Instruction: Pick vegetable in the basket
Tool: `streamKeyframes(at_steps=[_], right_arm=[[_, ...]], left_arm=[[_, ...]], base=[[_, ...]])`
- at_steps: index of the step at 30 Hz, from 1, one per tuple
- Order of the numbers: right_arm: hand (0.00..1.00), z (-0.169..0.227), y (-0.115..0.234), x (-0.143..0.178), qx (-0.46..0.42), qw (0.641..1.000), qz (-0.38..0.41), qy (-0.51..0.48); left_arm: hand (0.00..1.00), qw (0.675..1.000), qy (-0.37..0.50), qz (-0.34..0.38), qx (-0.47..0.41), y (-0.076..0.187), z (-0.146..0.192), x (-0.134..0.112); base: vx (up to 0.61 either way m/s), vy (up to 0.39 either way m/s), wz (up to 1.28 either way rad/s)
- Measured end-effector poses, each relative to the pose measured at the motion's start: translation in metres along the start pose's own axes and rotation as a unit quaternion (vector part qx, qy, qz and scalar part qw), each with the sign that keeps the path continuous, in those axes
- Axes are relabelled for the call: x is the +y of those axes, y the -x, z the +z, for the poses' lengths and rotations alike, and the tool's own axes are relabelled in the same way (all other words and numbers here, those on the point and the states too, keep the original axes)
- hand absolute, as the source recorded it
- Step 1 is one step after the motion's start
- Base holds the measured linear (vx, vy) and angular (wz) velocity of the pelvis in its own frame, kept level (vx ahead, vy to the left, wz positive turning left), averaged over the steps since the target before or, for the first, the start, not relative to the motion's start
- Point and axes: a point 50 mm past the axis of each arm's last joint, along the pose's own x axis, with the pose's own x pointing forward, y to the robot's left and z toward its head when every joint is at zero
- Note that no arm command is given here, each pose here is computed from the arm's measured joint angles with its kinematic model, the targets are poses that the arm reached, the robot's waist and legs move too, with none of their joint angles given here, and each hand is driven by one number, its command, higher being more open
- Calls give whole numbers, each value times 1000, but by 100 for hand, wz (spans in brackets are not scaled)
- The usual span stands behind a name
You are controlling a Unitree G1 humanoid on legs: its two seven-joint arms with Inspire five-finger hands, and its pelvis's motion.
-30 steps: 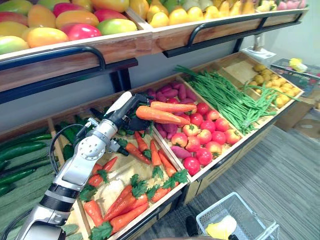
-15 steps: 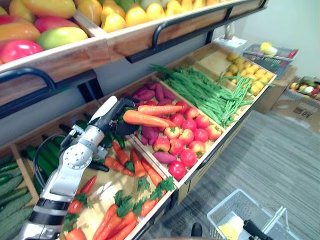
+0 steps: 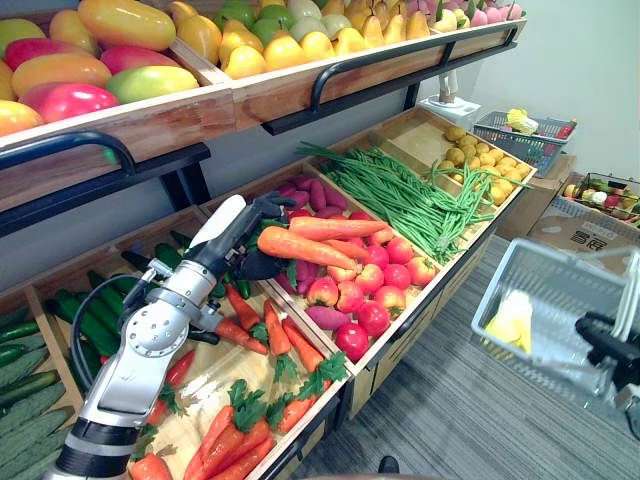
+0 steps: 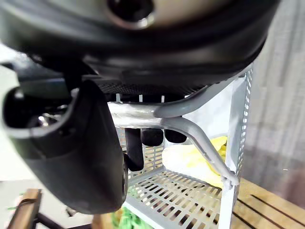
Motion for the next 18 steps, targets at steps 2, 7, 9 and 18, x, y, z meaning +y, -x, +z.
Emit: streamKeyframes(at_steps=[2, 7, 9, 18], right_arm=[[0, 26, 1, 3, -43, 999, 13, 24], [0, 55, 4, 15, -88, 993, 49, 59], [0, 61, 4, 16, -93, 991, 61, 69], [0, 101, 2, 33, -118, 977, 121, 134]], left_arm=[[0, 1000, 3, -11, -5, -1, 2, -5], [0, 1000, 4, -14, -6, -1, 2, -6], [0, 1000, 4, -13, -6, -1, 2, -6], [0, 999, 13, 21, -25, 0, 5, 2]], base=[[-59, -28, -3], [-32, -31, -5], [-6, -9, -2], [-16, 3, 1]])
